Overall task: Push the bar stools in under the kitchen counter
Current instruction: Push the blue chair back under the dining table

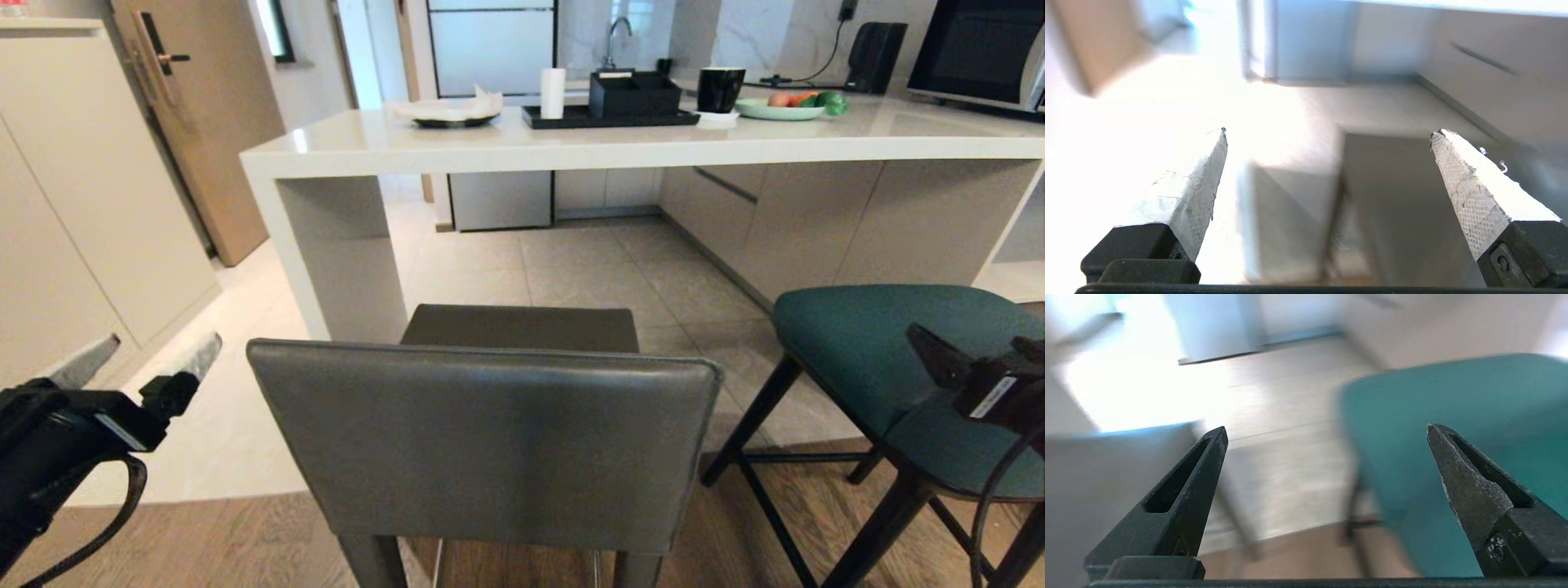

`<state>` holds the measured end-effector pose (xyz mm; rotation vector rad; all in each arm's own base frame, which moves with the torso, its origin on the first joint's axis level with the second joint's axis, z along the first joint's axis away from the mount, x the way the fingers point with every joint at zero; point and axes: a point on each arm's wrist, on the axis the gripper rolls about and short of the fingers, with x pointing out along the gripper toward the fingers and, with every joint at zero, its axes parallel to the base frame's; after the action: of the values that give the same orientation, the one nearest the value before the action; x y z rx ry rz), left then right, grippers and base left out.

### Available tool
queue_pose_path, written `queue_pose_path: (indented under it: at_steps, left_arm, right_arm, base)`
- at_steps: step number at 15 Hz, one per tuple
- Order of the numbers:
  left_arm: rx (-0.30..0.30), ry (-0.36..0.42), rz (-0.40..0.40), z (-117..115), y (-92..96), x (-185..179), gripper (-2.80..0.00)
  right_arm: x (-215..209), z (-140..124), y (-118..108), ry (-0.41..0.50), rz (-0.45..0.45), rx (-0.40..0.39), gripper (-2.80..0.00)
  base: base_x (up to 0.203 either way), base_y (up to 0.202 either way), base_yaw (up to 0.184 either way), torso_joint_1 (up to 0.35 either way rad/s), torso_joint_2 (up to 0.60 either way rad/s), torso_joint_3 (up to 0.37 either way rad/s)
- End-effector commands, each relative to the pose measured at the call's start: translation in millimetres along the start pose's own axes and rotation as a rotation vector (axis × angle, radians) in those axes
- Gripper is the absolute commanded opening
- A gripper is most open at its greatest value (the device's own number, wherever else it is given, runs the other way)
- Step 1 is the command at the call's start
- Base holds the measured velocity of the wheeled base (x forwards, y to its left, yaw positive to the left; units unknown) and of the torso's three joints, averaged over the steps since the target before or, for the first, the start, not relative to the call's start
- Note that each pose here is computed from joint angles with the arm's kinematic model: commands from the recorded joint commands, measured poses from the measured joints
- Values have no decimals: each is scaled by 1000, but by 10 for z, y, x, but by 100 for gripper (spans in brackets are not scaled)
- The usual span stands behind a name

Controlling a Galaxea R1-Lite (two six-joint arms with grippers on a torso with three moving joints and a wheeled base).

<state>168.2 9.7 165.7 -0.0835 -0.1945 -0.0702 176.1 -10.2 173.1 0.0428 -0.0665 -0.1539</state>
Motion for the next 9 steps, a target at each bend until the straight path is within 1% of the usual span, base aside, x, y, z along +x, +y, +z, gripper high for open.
queue_pose_path:
  at_steps: [1, 4, 6, 7, 9]
  left_arm:
    - [19, -22, 42, 57, 4, 44, 0]
    - [3, 7, -17, 11, -122, -35, 0]
    - [-7, 54, 12, -67, -77, -61, 0]
    - [-19, 91, 39, -126, -23, -38, 0]
    - [-27, 156, 56, -252, 19, 71, 0]
  right_arm:
    - [-101, 193, -7, -42, -54, 3, 0]
    - [-193, 207, -15, 1, -64, 5, 0]
    - [-197, 196, -15, 5, -64, 5, 0]
    - [-196, 199, -15, 4, -64, 8, 0]
    - [-200, 218, -13, -5, -63, 9, 0]
  base:
    - [0, 0, 0, 0, 0, 0]
    - [0, 0, 0, 0, 0, 0]
    - [0, 0, 0, 0, 0, 0]
    - [0, 0, 0, 0, 0, 0]
    - [0, 0, 0, 0, 0, 0]
